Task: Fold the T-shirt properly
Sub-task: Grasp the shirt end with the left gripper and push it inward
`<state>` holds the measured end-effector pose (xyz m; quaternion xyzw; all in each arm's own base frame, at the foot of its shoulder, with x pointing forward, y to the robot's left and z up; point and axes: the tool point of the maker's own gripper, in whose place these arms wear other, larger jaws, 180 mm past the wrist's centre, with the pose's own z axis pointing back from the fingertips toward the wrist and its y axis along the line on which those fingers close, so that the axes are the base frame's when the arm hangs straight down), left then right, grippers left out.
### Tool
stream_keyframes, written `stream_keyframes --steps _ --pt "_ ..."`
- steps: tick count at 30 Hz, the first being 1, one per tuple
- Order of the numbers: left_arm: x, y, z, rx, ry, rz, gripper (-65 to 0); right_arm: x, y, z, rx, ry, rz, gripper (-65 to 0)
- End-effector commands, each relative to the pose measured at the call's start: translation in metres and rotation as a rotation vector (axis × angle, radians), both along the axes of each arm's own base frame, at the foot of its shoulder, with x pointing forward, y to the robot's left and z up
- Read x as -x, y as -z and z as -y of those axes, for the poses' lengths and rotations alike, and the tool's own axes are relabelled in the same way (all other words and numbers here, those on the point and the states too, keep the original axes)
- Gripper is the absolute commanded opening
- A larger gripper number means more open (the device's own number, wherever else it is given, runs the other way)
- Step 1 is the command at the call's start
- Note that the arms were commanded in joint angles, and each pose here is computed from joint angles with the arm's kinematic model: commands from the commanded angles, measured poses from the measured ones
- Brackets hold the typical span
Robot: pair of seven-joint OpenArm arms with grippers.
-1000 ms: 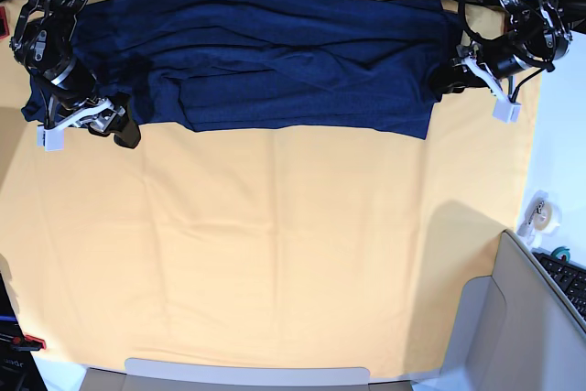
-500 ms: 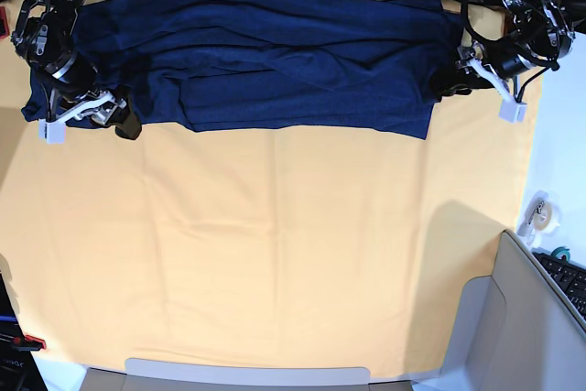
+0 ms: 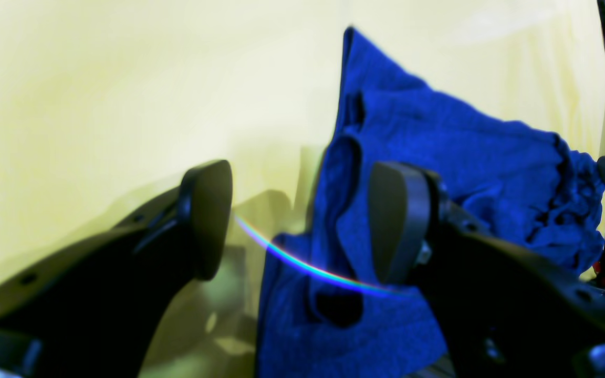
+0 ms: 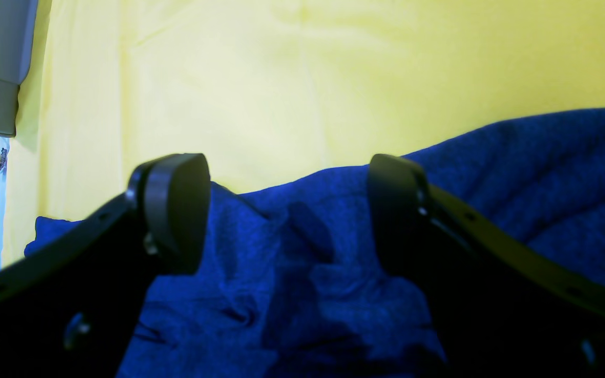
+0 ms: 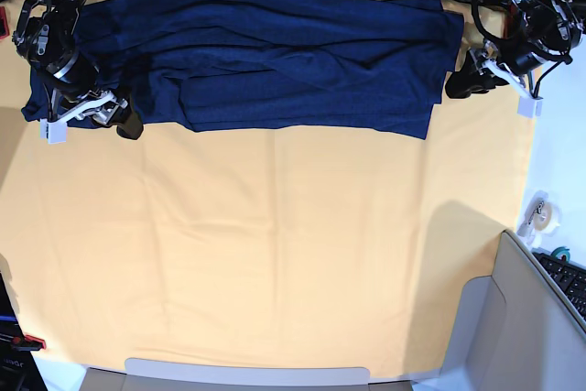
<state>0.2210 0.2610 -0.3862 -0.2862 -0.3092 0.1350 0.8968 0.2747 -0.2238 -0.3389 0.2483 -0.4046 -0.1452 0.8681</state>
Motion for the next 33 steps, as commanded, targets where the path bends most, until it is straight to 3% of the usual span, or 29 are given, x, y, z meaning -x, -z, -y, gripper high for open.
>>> stream_keyframes --steps 1,15,33 --pt "-0.005 -0.009 -0.003 -0.008 0.009 0.030 -25.0 -0.007 -0.013 0.002 0.008 -0.009 0.053 -19.1" --pt "0.015 0.018 0.046 0.046 0.138 -0.063 -25.0 -0.007 -0.014 0.003 0.008 -0.006 0.055 -19.1" --pt "0.029 0.031 0.083 0.076 0.260 -0.120 -27.5 -0.004 -0.012 0.004 0.010 -0.005 0.046 -19.1"
